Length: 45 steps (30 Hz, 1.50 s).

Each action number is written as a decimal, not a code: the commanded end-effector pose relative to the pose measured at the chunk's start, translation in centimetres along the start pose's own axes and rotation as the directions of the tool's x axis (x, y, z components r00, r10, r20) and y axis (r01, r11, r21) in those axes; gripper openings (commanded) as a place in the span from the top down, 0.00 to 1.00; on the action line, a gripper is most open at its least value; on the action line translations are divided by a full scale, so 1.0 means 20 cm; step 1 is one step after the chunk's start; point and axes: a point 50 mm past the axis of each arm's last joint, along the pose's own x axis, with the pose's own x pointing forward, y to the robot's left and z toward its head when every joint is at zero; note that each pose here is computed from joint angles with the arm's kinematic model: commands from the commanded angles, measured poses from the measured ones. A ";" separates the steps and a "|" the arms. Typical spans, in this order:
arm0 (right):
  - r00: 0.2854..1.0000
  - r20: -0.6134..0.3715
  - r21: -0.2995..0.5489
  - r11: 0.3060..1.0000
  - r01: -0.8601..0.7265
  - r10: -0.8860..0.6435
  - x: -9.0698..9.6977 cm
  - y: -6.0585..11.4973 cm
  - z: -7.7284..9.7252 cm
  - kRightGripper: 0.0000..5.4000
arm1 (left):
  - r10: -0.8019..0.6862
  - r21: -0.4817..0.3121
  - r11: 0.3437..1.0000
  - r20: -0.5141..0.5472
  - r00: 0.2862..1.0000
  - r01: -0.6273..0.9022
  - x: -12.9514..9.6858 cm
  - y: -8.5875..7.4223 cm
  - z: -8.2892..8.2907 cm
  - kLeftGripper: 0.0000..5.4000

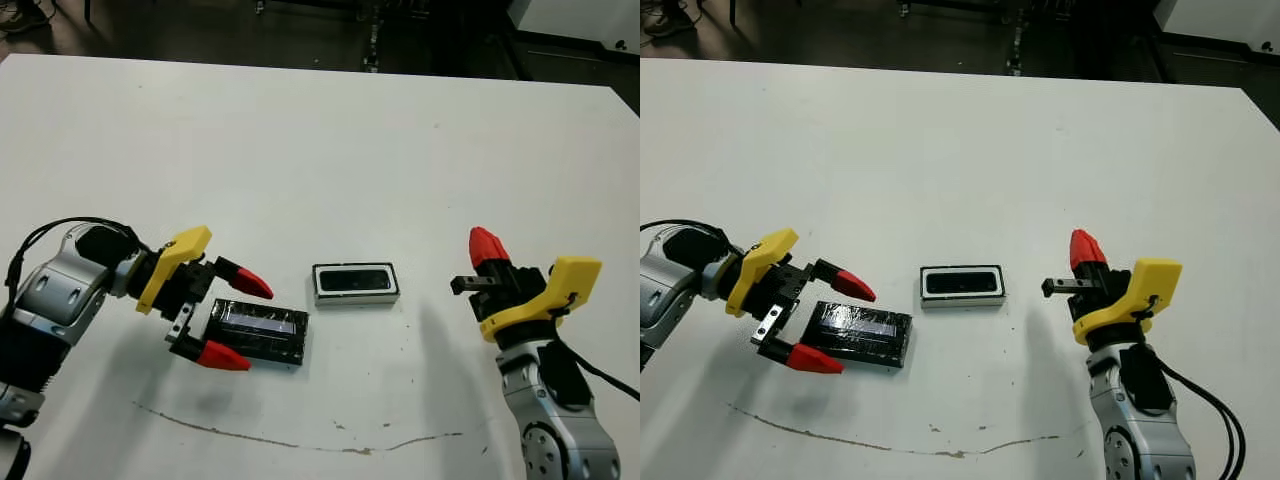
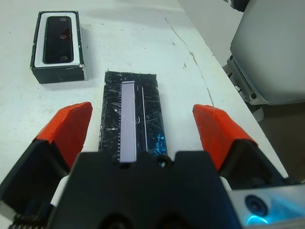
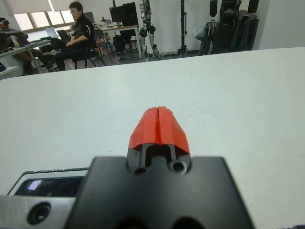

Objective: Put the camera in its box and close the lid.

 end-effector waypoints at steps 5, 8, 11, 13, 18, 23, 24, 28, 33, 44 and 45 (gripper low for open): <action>1.000 -0.023 -0.009 1.000 0.005 -0.005 -0.01 -0.02 -0.01 1.00 | 0.017 -0.007 1.000 -0.019 1.000 -0.017 0.00 0.00 -0.02 0.00; 1.000 -0.017 -0.011 1.000 -0.001 0.000 -0.01 -0.02 -0.01 1.00 | 0.019 0.001 1.000 -0.021 1.000 -0.019 0.01 0.00 -0.02 0.00; 1.000 -0.020 -0.014 1.000 -0.001 0.001 -0.01 -0.02 -0.01 1.00 | 0.016 0.006 1.000 -0.003 1.000 -0.016 0.01 0.00 -0.03 0.00; 1.000 -0.022 -0.014 1.000 -0.001 0.000 -0.01 -0.01 -0.01 1.00 | 0.029 0.022 0.999 -0.011 1.000 -0.029 0.01 0.00 -0.03 0.00; 1.000 -0.019 -0.011 1.000 -0.001 0.001 -0.01 -0.02 -0.01 1.00 | 0.025 0.013 1.000 0.012 1.000 -0.025 0.01 0.00 -0.05 0.00; 1.000 -0.019 0.001 1.000 -0.004 0.004 0.00 -0.01 -0.01 1.00 | 0.023 0.011 1.000 0.007 1.000 -0.023 0.02 0.00 -0.06 0.00; 1.000 -0.020 0.002 1.000 -0.005 0.005 0.00 -0.01 -0.01 1.00 | 0.023 0.012 1.000 0.006 1.000 -0.023 0.03 0.00 -0.06 0.00; 1.000 -0.022 -0.009 1.000 -0.001 0.001 0.00 -0.01 -0.01 1.00 | 0.018 0.003 1.000 0.012 1.000 -0.018 0.03 0.00 -0.07 0.00; 1.000 -0.026 0.001 1.000 -0.006 0.006 0.00 -0.01 0.00 1.00 | 0.017 0.018 1.000 0.010 1.000 -0.017 0.04 -0.01 -0.08 0.00; 1.000 -0.026 -0.013 1.000 -0.002 0.002 -0.01 -0.02 0.00 1.00 | 0.055 -0.013 0.998 0.025 0.998 -0.055 0.05 -0.01 -0.09 0.00; 1.000 -0.024 -0.014 1.000 -0.005 0.005 -0.01 -0.02 0.00 1.00 | 0.072 -0.027 0.997 0.030 0.997 -0.072 0.05 -0.01 -0.09 0.00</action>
